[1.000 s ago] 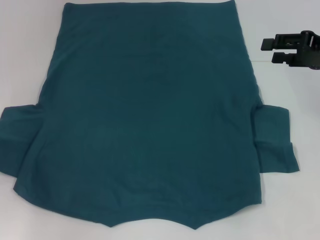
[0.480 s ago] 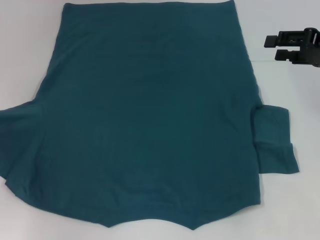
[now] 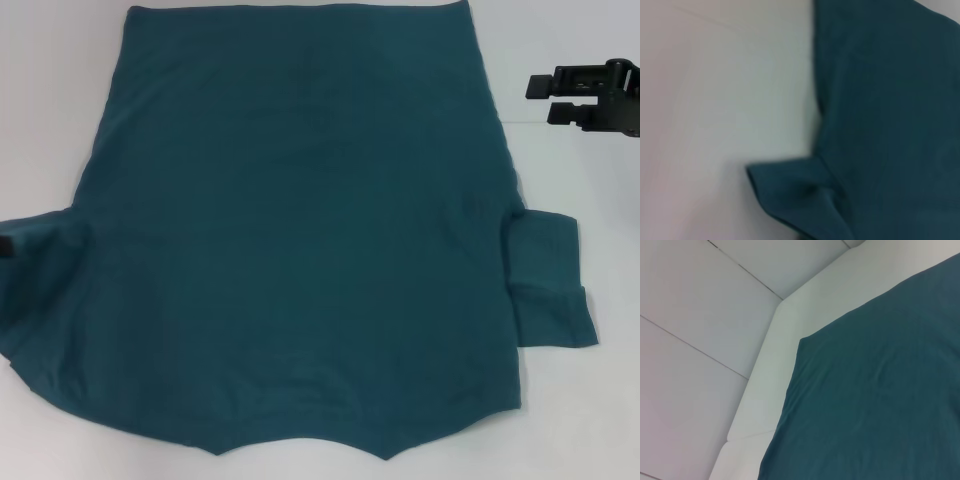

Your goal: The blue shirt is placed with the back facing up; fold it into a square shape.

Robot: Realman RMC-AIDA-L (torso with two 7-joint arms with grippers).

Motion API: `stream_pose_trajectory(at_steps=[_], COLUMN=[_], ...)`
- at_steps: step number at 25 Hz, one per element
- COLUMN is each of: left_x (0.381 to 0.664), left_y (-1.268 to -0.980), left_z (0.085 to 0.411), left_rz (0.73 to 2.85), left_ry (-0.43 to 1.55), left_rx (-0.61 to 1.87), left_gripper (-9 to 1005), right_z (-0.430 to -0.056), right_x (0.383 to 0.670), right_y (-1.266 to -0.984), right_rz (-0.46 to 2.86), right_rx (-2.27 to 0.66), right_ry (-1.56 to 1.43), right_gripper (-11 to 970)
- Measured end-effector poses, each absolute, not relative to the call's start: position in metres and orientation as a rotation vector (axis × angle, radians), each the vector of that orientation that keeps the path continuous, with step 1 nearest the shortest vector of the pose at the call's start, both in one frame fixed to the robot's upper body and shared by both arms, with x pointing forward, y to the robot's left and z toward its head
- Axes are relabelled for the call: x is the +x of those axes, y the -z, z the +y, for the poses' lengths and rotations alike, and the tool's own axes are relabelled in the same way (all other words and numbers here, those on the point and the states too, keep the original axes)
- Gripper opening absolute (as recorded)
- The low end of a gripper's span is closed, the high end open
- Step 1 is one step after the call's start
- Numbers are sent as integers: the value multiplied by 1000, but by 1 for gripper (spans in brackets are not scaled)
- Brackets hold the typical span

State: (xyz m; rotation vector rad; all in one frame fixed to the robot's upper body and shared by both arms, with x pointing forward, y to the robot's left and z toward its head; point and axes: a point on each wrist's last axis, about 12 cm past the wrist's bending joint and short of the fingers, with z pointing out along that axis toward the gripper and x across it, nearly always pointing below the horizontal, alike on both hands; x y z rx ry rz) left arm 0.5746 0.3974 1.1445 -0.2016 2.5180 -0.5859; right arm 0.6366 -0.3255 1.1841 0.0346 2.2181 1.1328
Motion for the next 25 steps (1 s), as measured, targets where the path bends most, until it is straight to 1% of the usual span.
stream_pose_trajectory(at_steps=[6,11,18,25], left_x=[582,592,598,601], left_y=[-1153,-1157,-1154,-1152], left_z=[380,358,333,319], left_rz=[2546,2550,2568,2577], left_ry=[684,747,783,792], left_rx=[-192,-148,-77,-45], left_gripper=[81,89,100,111], right_z=[-325,-324,-325,-325], right_x=[636,636,635,635], right_y=[-1183,-1181,-1180,-1181], right_rz=[2224,2227,2230,2230], right_rx=[37,37,41,40], right_ry=[-1137,-1139,-1140,-1139], right_gripper=[623,620,617,613])
